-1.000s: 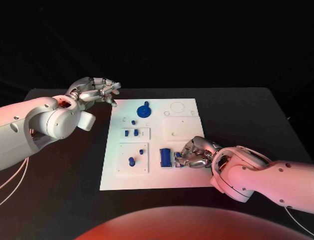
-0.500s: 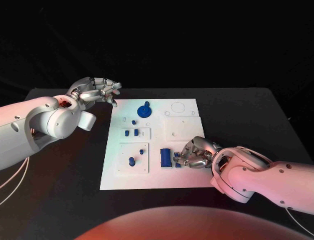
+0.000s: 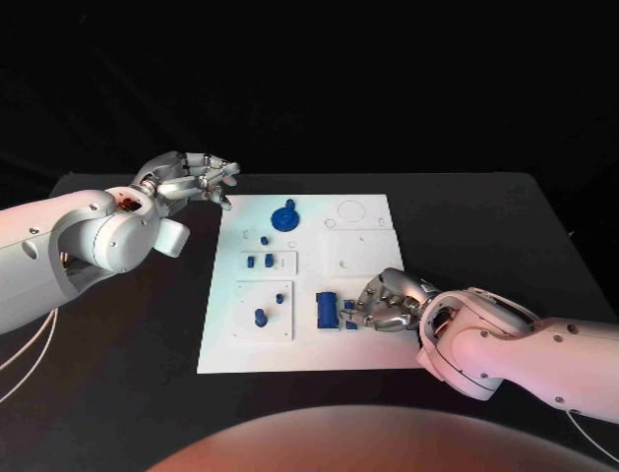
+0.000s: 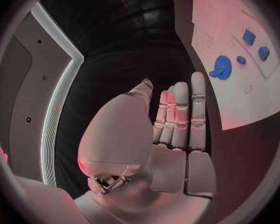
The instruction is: Assemble the parts on the task board
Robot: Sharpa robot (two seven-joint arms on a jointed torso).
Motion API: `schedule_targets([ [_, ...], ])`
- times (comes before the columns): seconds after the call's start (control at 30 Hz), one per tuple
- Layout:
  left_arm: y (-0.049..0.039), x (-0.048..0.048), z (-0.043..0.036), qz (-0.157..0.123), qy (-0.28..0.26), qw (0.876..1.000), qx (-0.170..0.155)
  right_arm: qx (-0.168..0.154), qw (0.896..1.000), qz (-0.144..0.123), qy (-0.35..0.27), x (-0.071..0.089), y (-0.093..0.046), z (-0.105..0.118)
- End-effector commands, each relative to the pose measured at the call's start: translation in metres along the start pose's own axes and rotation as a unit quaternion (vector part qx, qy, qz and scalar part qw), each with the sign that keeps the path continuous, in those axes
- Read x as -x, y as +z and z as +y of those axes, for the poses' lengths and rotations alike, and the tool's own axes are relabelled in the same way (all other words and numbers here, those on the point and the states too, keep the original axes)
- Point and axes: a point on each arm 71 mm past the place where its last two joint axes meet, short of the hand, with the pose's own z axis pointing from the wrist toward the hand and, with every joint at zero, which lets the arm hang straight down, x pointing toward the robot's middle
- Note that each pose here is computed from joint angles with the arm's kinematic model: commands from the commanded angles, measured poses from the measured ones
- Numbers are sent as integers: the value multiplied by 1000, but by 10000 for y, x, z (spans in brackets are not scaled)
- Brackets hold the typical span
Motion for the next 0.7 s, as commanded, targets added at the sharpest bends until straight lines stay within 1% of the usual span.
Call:
schedule_targets([
  [0.03, 0, -19, -11, 9, 0, 1000, -3, 17, 1000, 12, -16, -4, -31, 2],
  [0.33, -5, -5, -9, 7, 0, 1000, -3, 29, 999, 37, -2, 3, -143, -34],
  [0.7, -1, -6, -8, 7, 0, 1000, -2, 25, 998, 50, -3, 14, -169, -96],
])
